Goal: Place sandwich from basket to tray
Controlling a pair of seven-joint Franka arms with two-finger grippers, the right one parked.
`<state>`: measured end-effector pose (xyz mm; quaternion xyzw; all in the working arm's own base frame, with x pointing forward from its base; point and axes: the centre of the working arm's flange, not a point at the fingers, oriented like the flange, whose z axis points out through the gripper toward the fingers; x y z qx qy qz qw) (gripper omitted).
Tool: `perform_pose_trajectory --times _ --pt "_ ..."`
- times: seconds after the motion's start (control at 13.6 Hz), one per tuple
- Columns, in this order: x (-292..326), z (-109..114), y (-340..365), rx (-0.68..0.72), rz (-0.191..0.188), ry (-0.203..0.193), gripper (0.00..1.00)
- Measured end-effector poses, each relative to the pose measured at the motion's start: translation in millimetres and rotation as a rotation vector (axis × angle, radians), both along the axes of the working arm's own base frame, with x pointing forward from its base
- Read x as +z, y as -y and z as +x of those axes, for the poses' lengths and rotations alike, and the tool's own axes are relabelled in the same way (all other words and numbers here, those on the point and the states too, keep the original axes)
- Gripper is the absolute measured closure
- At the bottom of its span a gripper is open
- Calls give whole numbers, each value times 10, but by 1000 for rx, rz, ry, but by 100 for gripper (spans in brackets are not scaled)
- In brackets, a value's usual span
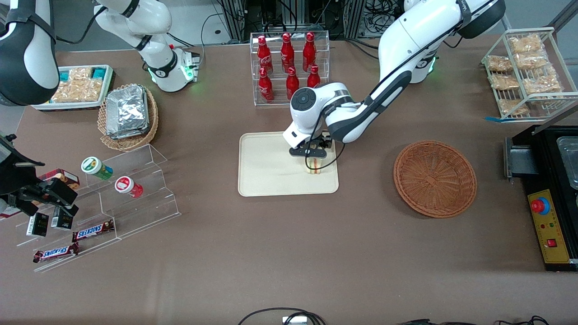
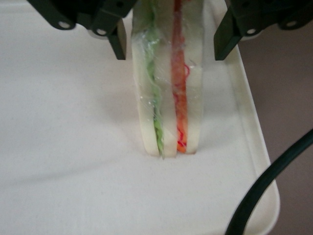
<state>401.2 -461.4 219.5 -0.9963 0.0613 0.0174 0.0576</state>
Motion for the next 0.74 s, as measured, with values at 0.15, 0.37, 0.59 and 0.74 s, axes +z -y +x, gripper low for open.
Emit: perform_pose_trajectory --times 0.15,0.37,0.59,0.74 --pt "196 213 15 50 17 23 12" --pt "566 551 45 134 3 48 11" --pt "957 993 -140 246 4 44 11" --pt "1198 1341 -450 336 3 41 11"
